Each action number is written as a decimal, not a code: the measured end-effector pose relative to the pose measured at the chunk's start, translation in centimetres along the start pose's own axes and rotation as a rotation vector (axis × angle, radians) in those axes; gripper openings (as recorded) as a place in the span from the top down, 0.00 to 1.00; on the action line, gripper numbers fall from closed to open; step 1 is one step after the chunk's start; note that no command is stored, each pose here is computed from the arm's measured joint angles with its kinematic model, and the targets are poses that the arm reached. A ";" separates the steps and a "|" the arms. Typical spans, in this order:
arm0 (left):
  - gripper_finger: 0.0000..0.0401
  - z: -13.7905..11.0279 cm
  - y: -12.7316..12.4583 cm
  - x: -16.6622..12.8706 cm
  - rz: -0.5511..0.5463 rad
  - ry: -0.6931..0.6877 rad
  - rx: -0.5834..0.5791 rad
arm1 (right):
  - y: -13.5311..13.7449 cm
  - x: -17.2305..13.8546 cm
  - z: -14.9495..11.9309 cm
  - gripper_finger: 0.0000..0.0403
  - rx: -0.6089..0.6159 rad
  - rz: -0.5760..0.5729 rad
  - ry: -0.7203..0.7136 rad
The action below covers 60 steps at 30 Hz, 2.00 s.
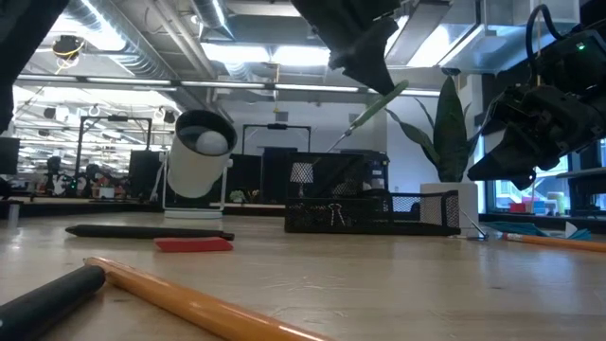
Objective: Pick and place office supplies into organizer
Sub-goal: Put the green scissors in the desk organizer
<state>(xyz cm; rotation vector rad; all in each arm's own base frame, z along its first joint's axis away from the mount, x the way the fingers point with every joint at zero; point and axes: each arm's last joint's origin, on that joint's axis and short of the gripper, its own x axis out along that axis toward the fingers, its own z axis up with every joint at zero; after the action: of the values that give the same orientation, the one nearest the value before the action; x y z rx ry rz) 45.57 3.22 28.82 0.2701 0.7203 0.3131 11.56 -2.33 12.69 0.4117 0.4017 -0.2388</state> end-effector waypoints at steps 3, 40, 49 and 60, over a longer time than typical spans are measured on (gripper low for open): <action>0.98 0.0 0.0 0.0 -0.001 0.003 -0.010 | 0.0 0.0 0.0 0.87 0.000 0.000 0.000; 0.88 -7.9 -1.4 1.7 0.035 -0.062 -0.149 | 0.0 0.0 0.0 0.87 -0.002 -0.002 0.006; 0.77 -7.6 -1.2 1.6 0.056 -0.083 -0.129 | 0.0 0.0 0.0 0.87 -0.001 -0.003 0.006; 0.70 -8.5 -1.3 1.6 0.072 0.011 -0.138 | 0.0 0.0 0.0 0.87 -0.003 -0.003 0.006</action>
<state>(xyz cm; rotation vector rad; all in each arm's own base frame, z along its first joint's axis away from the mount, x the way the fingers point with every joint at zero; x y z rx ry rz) 41.17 3.77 21.28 0.1640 0.6969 0.4313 11.58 -2.34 12.63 0.4091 0.4083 -0.2399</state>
